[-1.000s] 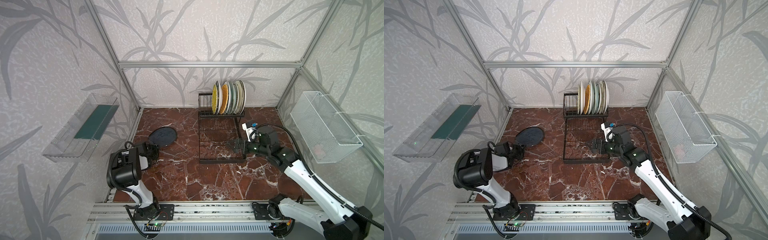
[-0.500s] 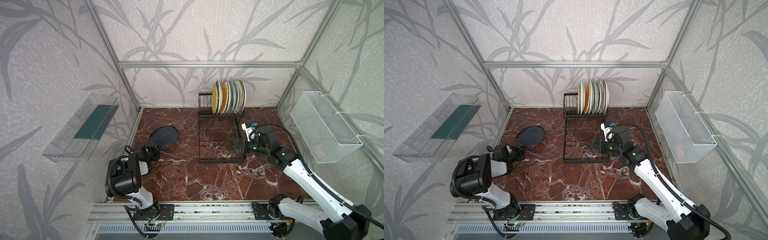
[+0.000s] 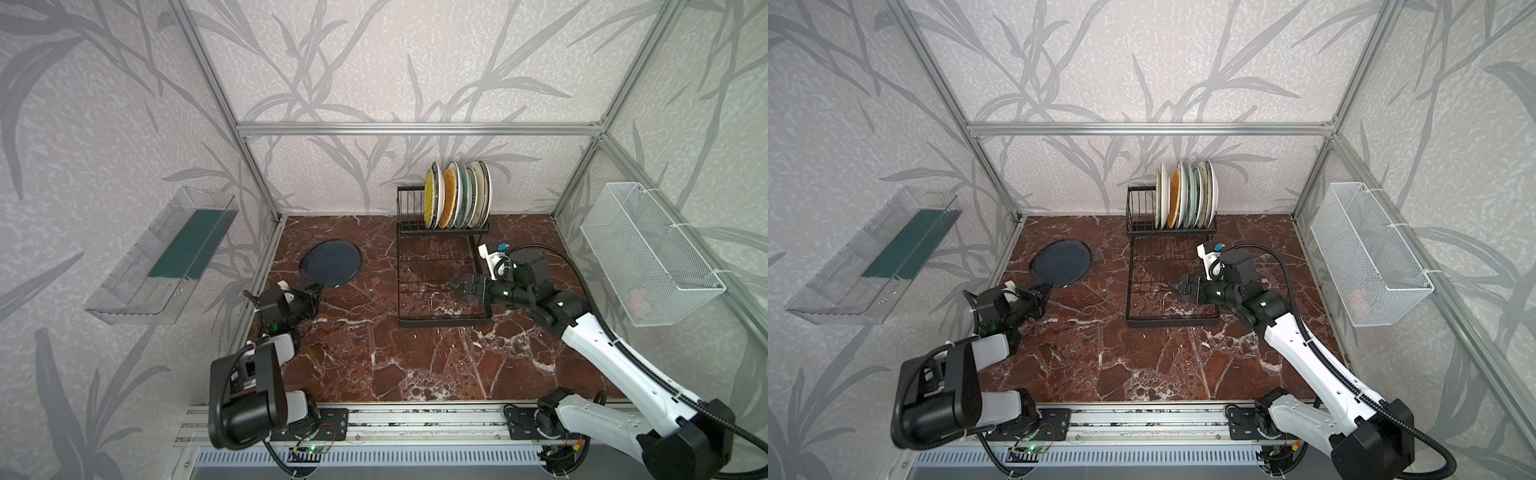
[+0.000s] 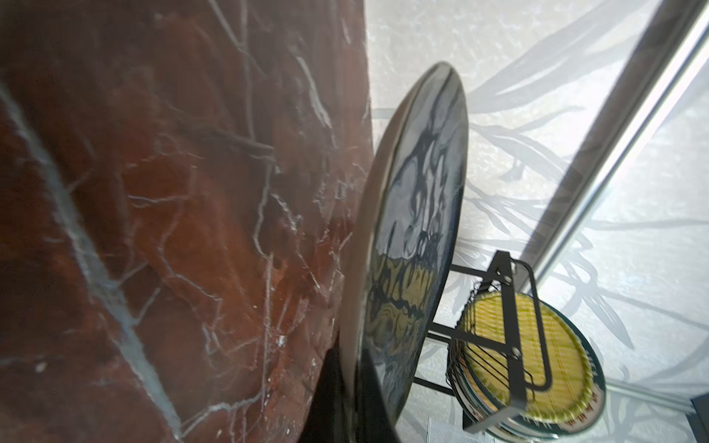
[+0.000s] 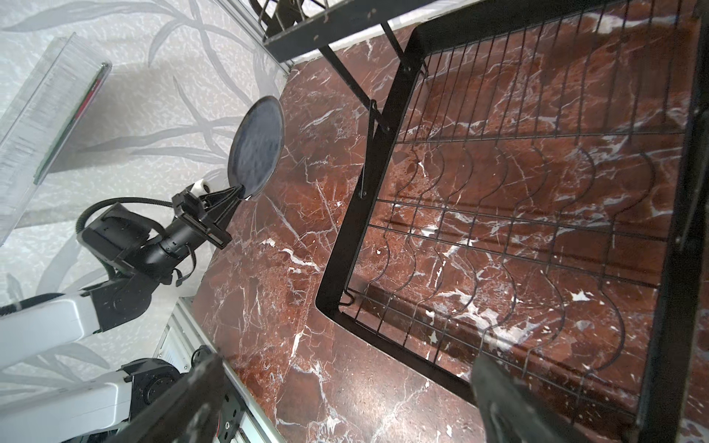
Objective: Load plates into a dish rack
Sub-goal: Pick up the plate from the middle-left of the table, then place the plate on the dish rack.
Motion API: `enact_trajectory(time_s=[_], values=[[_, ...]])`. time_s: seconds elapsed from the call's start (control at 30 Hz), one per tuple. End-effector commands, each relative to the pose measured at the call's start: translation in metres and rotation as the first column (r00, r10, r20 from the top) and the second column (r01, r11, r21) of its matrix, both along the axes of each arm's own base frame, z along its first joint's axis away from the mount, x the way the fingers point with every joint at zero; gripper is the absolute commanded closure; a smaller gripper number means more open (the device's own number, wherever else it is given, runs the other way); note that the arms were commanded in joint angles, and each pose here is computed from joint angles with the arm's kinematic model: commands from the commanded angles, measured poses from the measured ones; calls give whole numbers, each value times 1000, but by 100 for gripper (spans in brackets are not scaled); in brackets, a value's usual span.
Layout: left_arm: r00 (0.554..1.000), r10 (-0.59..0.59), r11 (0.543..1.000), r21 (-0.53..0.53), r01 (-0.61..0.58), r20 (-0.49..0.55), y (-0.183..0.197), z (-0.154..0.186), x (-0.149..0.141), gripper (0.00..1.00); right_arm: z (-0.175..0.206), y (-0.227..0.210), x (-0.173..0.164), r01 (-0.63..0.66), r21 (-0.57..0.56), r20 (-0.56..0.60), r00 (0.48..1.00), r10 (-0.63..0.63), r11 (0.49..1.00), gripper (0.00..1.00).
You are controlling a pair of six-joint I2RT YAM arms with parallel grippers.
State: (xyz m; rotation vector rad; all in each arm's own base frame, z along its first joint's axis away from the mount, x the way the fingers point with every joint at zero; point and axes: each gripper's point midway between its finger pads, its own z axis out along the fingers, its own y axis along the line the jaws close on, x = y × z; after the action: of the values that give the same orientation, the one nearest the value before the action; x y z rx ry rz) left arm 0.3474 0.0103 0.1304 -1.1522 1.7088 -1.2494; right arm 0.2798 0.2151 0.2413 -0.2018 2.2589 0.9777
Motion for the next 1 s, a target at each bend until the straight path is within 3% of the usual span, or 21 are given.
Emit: enact_trajectory(time_s=[0.0, 0.17, 0.4, 0.57, 0.77, 0.97], values=[[987, -126, 991, 63, 120, 95, -19, 39, -10, 100, 25, 12, 11, -38, 57, 54, 998, 35, 998, 1], [965, -202, 979, 72, 193, 166, -37, 65, -25, 100, 35, 33, 15, -106, 97, 59, 993, 101, 990, 1], [887, -387, 922, 94, 375, 251, -81, 96, -43, 100, 42, 66, 19, -178, 143, 80, 983, 168, 974, 1], [853, -447, 895, 135, 426, 272, -101, 105, -55, 100, 38, 96, 21, -232, 147, 77, 972, 223, 962, 5], [803, -507, 861, 137, 490, 312, -120, 117, -64, 100, 30, 119, 30, -247, 171, 51, 969, 242, 954, 16], [789, -519, 853, 147, 500, 328, -126, 123, -70, 100, 30, 140, 29, -278, 190, 46, 961, 274, 942, 29]])
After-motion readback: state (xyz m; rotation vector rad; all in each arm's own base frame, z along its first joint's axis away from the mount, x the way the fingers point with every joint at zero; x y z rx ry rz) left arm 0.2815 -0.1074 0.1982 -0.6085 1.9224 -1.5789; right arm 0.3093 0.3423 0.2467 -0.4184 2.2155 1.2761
